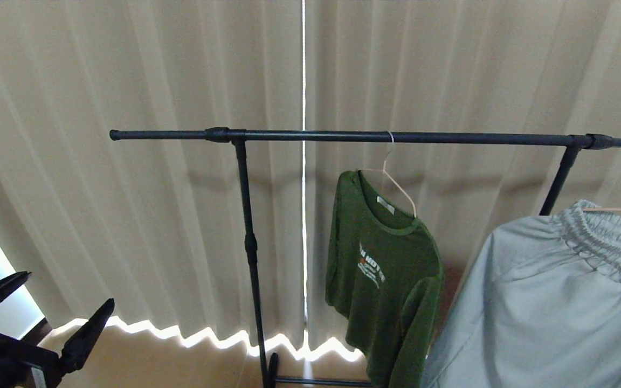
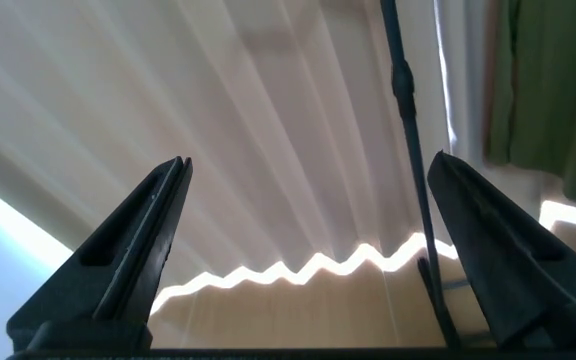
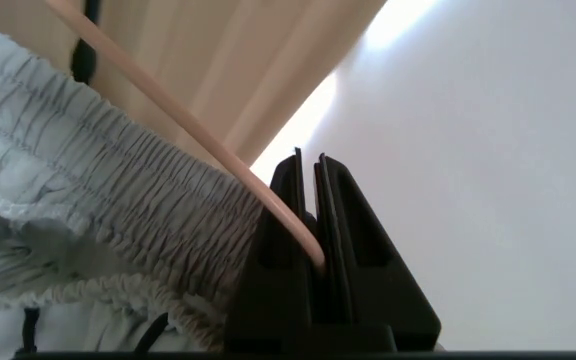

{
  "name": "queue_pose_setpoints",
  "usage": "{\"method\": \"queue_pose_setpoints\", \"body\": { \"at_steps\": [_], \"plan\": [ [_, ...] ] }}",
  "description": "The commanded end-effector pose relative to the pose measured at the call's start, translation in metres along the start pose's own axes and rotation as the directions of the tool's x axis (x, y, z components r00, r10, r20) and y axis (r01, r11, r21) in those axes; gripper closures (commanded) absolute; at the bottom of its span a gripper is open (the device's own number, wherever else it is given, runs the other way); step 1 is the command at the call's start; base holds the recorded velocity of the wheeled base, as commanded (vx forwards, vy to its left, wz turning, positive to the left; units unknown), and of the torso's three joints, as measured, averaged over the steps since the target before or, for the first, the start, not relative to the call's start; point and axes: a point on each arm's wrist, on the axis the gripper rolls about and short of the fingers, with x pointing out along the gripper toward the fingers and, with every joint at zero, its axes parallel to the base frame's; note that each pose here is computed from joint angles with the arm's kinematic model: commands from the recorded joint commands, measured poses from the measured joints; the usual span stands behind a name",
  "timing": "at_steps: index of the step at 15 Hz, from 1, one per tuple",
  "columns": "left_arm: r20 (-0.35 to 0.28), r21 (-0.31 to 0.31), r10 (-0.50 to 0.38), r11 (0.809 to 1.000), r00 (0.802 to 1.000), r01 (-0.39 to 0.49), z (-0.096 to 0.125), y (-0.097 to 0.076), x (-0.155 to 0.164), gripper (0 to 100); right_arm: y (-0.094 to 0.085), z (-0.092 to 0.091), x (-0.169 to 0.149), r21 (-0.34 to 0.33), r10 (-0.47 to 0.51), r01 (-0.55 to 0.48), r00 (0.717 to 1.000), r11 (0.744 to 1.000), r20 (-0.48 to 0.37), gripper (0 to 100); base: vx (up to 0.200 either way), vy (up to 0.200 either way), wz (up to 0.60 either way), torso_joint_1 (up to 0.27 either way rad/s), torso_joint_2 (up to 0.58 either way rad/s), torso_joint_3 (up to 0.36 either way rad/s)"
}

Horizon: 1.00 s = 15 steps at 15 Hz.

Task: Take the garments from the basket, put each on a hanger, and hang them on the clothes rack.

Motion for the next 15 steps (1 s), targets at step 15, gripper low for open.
{"method": "queue_pose_setpoints", "body": {
  "at_steps": [15],
  "plan": [
    [-0.023, 0.002, -0.002, 1.000, 1.000, 0.002, -0.003, 0.000, 0.000, 0, 0.064, 0.049, 0.119, -0.055, 0.034, -0.037, 0.998, 0.998, -0.044, 100, 0.027, 0.000, 0.00, 0.000, 0.00, 0.000]
  ]
}}
